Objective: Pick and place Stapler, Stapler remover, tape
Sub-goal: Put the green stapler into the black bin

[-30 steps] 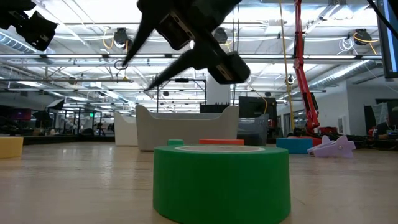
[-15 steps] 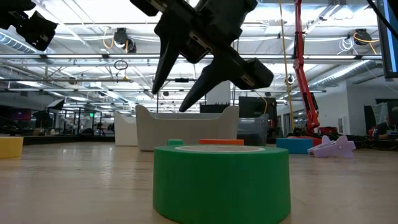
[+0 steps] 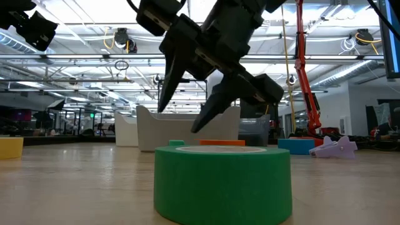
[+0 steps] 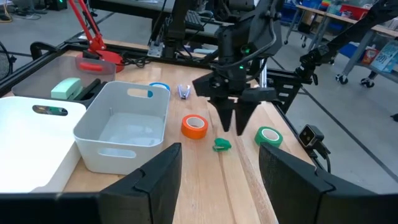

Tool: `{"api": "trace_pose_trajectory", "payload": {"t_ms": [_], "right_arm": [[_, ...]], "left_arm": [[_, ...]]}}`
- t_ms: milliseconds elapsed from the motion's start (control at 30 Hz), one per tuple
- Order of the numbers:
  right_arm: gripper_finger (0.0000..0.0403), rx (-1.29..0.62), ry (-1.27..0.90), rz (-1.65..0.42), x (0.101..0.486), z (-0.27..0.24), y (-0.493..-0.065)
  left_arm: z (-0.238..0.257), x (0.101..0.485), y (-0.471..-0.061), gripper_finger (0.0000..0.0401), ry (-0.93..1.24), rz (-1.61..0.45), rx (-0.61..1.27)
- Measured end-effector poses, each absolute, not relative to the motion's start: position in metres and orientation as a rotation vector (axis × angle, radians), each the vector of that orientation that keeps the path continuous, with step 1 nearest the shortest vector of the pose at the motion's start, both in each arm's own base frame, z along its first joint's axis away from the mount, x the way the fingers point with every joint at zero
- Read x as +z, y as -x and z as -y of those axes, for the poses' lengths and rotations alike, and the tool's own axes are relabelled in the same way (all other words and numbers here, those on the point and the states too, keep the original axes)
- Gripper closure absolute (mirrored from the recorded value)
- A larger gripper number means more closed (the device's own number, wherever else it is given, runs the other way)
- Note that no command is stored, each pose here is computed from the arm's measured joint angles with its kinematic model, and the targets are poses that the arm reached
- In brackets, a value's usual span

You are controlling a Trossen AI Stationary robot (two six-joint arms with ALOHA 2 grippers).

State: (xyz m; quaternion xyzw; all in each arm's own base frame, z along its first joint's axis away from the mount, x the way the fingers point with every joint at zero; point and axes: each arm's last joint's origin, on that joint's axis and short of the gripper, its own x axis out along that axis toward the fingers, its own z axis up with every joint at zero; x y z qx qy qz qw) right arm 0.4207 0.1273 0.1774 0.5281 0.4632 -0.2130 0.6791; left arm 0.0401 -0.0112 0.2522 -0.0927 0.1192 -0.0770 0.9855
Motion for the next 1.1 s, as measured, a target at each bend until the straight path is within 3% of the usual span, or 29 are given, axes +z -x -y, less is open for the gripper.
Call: {"api": "trace_pose_trajectory", "payload": {"t_ms": [1100], "right_arm": [[0.0220,-0.515,-1.214,-0.992,0.156,-0.117,-0.424]], "left_arm": [[0.011,0.252,-0.040,0.0187,0.186,-0.240,-0.155]]}}
